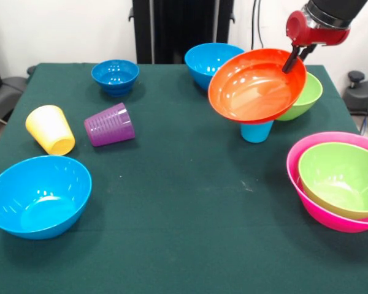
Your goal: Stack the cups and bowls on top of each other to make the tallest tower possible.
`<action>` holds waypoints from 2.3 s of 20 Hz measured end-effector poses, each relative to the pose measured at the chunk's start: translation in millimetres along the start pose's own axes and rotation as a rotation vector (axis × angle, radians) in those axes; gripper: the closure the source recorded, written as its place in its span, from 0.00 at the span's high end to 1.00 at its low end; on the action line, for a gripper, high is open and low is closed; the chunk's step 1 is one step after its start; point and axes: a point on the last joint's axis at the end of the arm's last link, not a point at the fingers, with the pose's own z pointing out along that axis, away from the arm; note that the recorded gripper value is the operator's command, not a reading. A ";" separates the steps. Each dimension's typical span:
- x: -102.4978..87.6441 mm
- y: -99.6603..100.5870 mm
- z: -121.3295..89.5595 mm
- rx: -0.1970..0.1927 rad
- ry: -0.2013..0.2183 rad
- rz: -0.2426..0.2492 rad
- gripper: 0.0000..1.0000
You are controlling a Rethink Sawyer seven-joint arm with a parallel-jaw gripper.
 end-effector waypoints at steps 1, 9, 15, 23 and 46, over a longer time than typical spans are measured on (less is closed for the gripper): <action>0.0 0.0 0.0 0.000 0.000 0.000 0.00; 0.0 -0.1 0.0 0.000 0.000 0.000 1.00; 0.0 -0.2 0.0 0.000 0.000 0.000 1.00; 0.0 -0.2 0.0 0.000 0.000 0.000 1.00; -0.1 -0.8 0.0 -0.001 0.000 0.002 1.00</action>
